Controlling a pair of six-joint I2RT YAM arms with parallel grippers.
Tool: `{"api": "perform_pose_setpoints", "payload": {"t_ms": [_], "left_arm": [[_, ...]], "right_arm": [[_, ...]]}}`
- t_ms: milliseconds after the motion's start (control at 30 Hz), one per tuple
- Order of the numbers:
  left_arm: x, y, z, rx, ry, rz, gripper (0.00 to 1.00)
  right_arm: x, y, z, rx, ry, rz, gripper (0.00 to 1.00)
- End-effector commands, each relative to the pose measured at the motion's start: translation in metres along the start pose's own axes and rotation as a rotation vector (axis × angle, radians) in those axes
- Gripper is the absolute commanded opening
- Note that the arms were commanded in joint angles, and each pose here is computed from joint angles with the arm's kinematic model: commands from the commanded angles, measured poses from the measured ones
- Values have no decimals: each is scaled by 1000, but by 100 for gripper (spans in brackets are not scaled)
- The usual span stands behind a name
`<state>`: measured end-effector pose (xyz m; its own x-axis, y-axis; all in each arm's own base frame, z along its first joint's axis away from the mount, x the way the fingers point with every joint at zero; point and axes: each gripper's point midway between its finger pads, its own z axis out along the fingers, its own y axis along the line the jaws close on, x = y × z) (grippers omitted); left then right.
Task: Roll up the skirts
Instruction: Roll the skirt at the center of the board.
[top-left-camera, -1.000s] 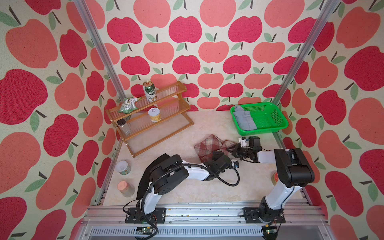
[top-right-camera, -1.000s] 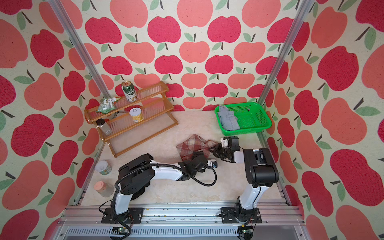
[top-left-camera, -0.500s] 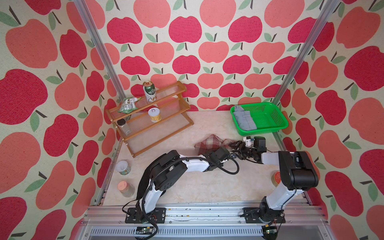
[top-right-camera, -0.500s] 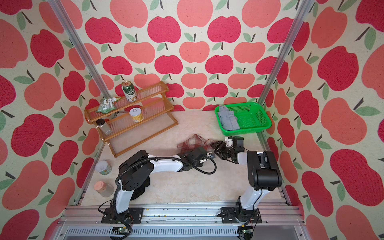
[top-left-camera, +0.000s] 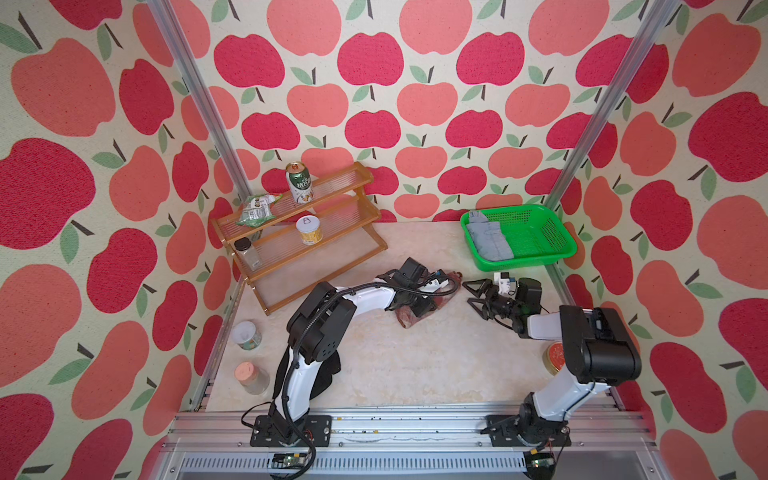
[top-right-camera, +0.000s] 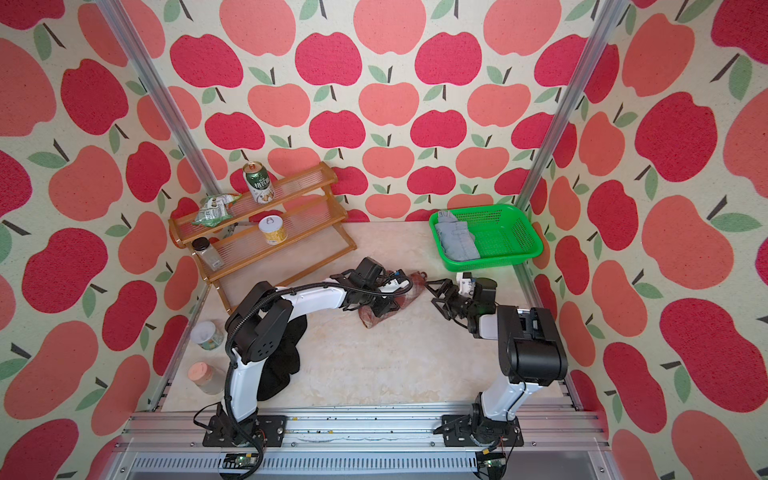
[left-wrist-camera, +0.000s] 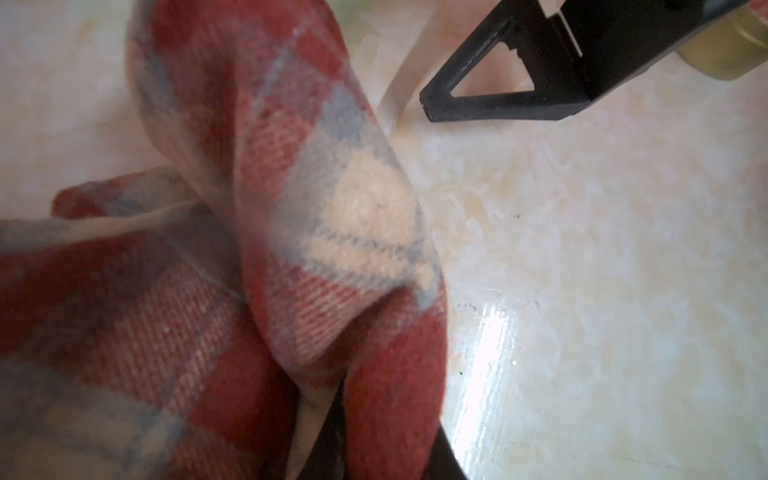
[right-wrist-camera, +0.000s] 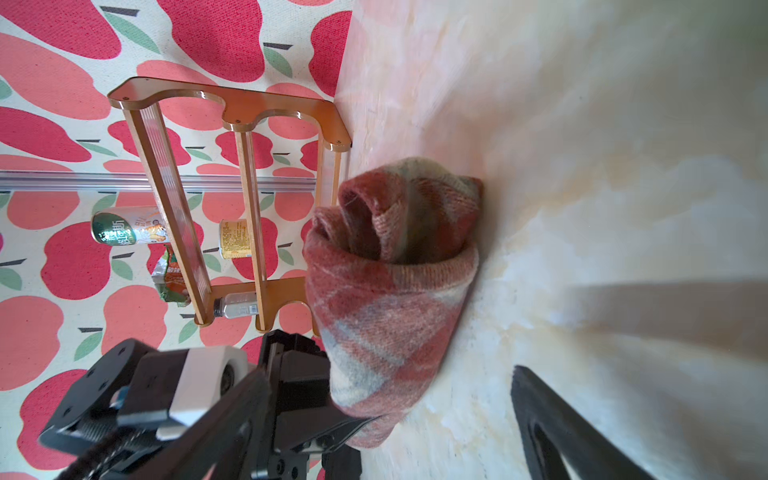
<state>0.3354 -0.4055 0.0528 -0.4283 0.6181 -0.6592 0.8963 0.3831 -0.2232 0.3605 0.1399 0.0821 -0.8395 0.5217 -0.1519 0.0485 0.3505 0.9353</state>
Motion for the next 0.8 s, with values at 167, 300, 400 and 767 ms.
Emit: {"api": "perform_pose_setpoints", "payload": {"t_ms": [167,300,400,767], "left_arm": [[45,-24,17,326,127,-323,13],[55,-17,25,339,196,-400,13],[62,-10,31,332,230,-454,13],[62,-3,32,366,204,-544,14]], "right_arm": [[15,-2,14,-13,47,-40,96],[22,-6,24,11,63,-61,95],[25,-11,32,32,77,-56,95],[26,-36,59,84,99,-8,79]]}}
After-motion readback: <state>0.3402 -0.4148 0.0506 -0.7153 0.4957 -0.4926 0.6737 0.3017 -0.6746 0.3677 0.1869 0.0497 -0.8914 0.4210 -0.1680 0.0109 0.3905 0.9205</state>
